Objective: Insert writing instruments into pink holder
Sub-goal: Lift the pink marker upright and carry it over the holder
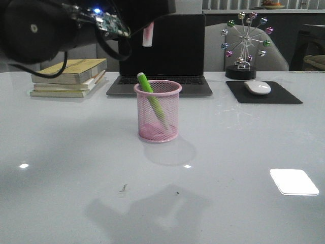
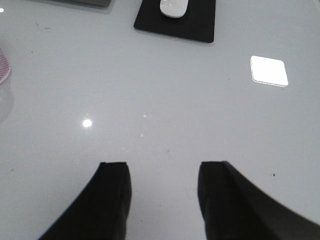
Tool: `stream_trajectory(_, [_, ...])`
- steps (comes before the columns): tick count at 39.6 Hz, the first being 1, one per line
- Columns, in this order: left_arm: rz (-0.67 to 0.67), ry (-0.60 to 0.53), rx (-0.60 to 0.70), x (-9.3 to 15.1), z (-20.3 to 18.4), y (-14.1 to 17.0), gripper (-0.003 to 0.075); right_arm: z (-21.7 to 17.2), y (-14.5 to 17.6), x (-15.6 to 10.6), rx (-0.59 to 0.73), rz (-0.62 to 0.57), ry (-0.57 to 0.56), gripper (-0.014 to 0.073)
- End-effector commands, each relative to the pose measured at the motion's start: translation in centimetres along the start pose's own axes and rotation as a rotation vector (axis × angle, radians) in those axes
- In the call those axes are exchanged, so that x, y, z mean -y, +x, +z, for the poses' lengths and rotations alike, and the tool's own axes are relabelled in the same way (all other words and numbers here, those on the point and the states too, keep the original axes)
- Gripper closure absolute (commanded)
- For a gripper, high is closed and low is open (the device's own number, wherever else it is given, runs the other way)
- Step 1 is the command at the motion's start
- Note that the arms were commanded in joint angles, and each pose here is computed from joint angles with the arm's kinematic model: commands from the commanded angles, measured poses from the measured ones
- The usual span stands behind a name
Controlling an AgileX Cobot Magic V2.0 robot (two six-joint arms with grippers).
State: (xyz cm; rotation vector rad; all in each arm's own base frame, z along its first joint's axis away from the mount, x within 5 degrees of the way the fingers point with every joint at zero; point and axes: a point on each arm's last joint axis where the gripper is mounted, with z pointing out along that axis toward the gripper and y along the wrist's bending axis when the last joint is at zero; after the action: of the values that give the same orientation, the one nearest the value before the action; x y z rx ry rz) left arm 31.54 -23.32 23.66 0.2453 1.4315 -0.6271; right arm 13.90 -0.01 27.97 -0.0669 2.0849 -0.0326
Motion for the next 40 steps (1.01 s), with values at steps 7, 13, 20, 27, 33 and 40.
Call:
stream_trajectory(7, [0.032,0.082,0.193,0.6,0.3,0.3,0.0628,-0.5,-1.5,0.3,0.102,-0.013,0.02,0.0162])
stream_trajectory(13, [0.033,0.07,0.171,0.1,0.4,1.9,0.0628,-0.5,-1.5,0.3,0.102,-0.013,0.02,0.0162])
stream_trajectory(20, [0.035,0.066,0.152,0.0,0.5,2.8,0.0628,-0.5,-1.5,0.3,0.102,-0.013,0.02,0.0162])
stream_trajectory(27, [0.036,0.062,0.134,-0.2,0.5,3.0,0.0628,-0.5,-1.5,0.3,0.102,-0.013,0.02,0.0162])
stream_trajectory(33, [0.039,0.051,0.114,-0.6,0.6,3.5,0.0628,-0.5,-1.5,0.2,0.099,-0.013,0.019,0.0162])
stream_trajectory(40, [0.045,0.042,0.138,-1.3,0.8,4.6,0.0628,-0.5,-1.4,0.2,0.086,-0.013,0.018,0.0162])
